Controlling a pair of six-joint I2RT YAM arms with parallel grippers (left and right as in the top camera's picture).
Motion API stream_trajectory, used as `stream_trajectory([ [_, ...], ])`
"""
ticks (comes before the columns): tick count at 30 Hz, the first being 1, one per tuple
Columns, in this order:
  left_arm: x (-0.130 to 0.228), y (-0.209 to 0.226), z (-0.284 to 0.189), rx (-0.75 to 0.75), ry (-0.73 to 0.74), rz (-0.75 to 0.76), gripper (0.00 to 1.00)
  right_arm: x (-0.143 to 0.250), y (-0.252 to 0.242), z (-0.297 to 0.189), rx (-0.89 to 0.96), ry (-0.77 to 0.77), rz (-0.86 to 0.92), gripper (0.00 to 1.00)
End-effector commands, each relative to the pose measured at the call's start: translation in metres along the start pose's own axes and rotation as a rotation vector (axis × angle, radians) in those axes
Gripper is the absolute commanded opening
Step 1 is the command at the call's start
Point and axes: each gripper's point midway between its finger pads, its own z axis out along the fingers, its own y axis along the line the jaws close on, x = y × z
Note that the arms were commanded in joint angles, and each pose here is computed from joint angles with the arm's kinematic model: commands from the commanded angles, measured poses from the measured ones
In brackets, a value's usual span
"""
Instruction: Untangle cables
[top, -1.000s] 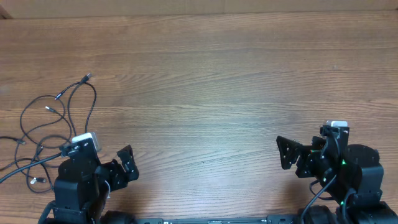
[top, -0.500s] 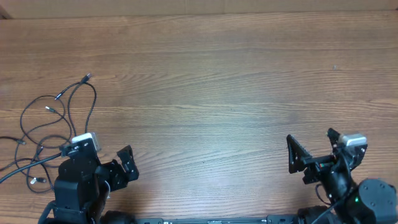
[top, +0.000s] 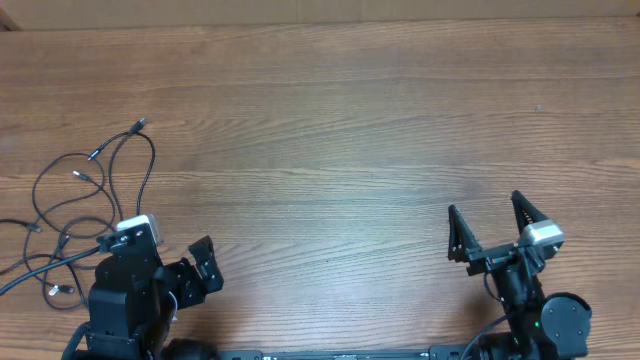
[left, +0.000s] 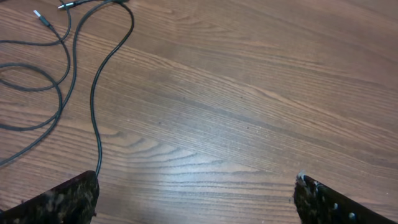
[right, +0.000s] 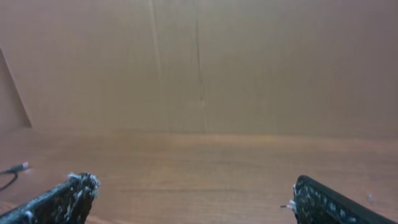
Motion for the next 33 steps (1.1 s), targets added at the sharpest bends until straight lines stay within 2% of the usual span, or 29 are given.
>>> stream_trajectory([
  [1,0.002,0.003,0.001,-0.014,0.005,-0.004,1.0,0.01,-0.001,0.007,-0.009,-0.051,-0.014,1.0],
  [5,0.002,0.003,0.001,-0.014,0.005,-0.004,1.0,0.021,-0.004,0.013,-0.015,-0.13,-0.024,1.0],
  [10,0.002,0.003,0.001,-0.014,0.005,-0.004,1.0,0.028,-0.008,0.014,0.005,-0.116,-0.022,1.0],
  [17,0.002,0.003,0.001,-0.014,0.005,-0.004,1.0,0.076,-0.017,0.015,0.047,0.082,-0.087,1.0],
  [33,0.002,0.003,0.001,-0.014,0.005,-0.004,1.0,0.074,-0.018,0.015,0.049,0.075,-0.088,1.0],
])
